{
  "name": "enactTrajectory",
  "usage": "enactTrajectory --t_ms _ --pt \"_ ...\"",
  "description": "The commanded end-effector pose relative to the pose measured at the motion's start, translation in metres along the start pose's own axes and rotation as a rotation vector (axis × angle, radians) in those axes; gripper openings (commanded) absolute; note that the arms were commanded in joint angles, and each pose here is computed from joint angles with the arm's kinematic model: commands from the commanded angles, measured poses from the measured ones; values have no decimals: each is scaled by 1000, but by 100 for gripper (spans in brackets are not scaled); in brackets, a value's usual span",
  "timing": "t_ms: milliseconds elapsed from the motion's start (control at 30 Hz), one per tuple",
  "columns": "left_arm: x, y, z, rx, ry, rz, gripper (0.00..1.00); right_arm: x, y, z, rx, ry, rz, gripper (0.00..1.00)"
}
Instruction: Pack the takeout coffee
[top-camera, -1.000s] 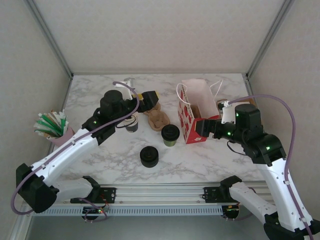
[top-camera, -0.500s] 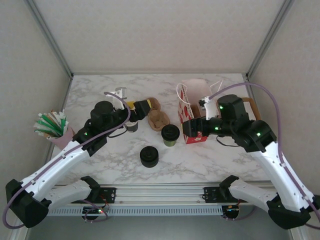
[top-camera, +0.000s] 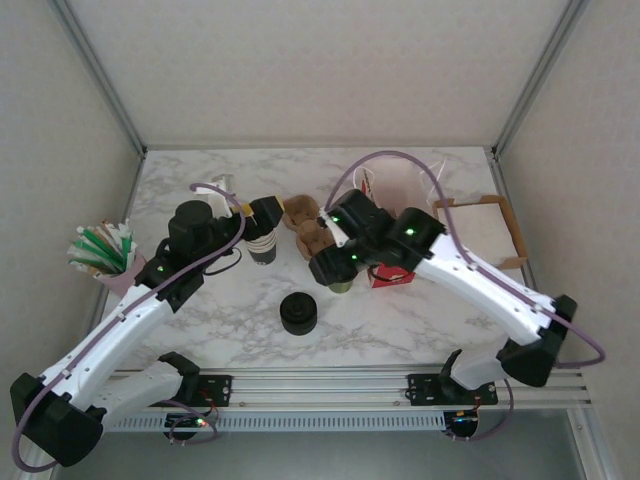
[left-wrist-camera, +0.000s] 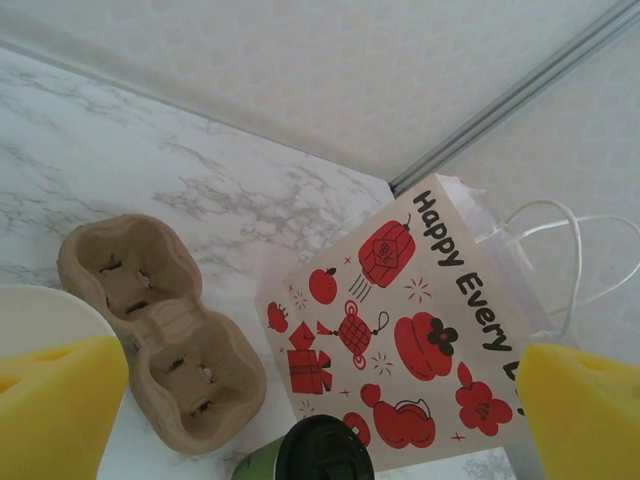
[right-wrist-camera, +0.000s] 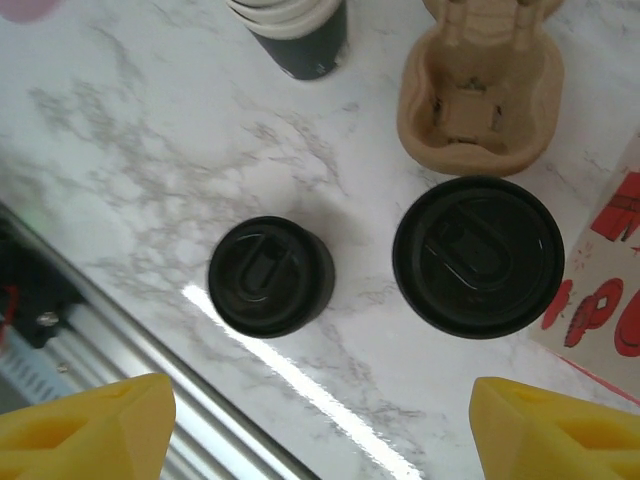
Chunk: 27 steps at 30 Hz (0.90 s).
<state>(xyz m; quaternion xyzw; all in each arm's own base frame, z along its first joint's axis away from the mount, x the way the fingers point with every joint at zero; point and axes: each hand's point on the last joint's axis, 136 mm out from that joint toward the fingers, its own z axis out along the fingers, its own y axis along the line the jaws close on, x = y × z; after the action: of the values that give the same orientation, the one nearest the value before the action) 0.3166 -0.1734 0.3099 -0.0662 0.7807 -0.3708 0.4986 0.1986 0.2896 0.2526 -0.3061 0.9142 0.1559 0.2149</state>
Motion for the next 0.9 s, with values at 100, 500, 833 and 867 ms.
enactTrajectory --t_ms 100,500,833,867 --pt "1 9 -1 -16 8 4 100 -2 -20 28 173 84 32 79" --pt "-1 20 -7 -26 -22 -14 100 12 -52 64 331 263 104 88" --pt "-2 18 -6 -18 -12 -13 100 22 -63 78 305 350 163 88" --pt "-2 17 -6 -15 -11 -13 100 23 -63 78 305 360 160 88"
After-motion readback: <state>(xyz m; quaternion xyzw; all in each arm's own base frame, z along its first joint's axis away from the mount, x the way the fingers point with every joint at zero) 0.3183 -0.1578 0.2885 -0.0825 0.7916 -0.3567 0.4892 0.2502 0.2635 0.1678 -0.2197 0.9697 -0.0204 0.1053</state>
